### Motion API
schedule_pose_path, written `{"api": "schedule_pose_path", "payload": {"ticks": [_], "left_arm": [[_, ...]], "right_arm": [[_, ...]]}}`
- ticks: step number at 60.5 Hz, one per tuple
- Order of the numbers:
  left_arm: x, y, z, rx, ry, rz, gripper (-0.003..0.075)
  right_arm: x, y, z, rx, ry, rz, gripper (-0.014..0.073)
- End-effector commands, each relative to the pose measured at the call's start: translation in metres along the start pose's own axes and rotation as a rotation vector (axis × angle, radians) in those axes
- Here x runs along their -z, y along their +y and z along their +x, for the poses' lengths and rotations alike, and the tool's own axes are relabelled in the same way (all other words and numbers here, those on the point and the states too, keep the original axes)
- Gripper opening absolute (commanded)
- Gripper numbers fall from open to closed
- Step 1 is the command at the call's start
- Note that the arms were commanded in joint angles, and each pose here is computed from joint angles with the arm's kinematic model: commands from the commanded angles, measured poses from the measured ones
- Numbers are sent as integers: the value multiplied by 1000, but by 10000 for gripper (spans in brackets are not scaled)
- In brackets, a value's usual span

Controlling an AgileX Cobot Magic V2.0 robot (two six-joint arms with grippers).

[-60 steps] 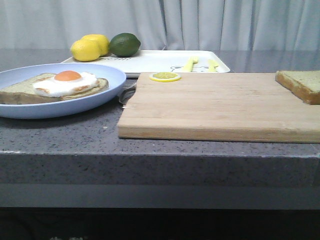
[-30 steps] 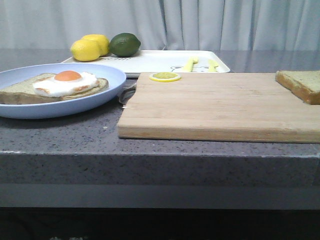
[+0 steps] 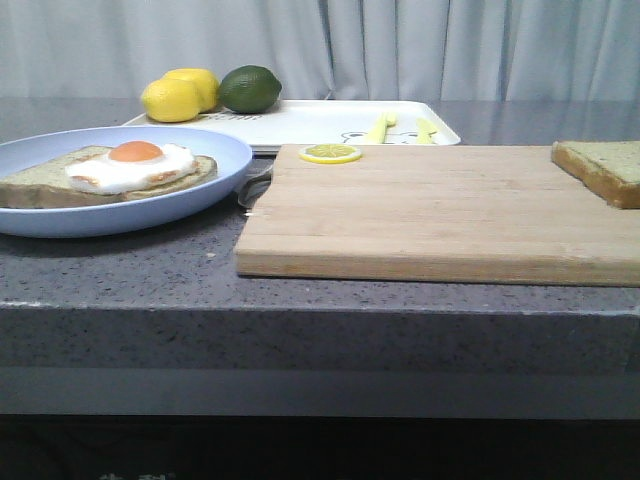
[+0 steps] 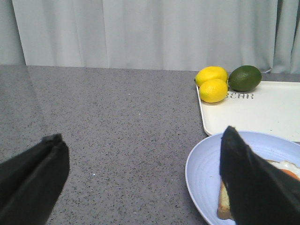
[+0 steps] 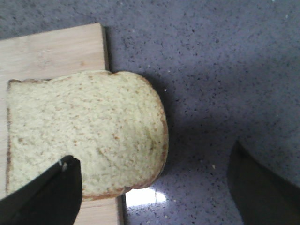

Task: Place bread and move sandwich to tray
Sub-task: 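Grasp the bread slice edge with the right gripper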

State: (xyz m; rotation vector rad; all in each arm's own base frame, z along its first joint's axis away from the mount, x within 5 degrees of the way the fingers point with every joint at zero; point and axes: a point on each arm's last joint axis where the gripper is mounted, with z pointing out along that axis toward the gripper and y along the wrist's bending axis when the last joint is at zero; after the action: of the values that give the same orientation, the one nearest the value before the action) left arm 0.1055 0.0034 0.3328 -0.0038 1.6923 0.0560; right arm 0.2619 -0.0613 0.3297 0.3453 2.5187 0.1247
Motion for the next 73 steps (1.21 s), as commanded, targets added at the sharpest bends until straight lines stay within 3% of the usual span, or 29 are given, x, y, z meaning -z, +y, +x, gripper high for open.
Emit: {"api": "schedule_pose_path", "payload": {"ticks": [1,8,19,30,51,59,68,73], "left_arm": [[1,-1,-16,-1,-98,11,638],[1,-1,-16,-1,-98,11,638],[1,-1,-16,-1,-98,11,638],[1,-1,-16,-1,-100,11,638],[1,-1,-16,-1,-100,11,638],[1,-1,-16,-1,-100,11,638],[1,-1,-16,-1,-100,11,638],[1,-1,-16,-1,-100,11,638]], "right_arm": [[-1,-3,-20,8,-21,-109,636],[-20,-13,-29,27,79,-219,636],[-50,-19,-35,55,211,-270,636],[-70,-18,-35,65,244,-298,636],[-72,-14,-35,64,250,-361,622],[-71,-13,-32,66,276,-374,438],[-71,-12,-31,68,291,-382,88],[-70,-12,-30,68,306,-392,-62]]}}
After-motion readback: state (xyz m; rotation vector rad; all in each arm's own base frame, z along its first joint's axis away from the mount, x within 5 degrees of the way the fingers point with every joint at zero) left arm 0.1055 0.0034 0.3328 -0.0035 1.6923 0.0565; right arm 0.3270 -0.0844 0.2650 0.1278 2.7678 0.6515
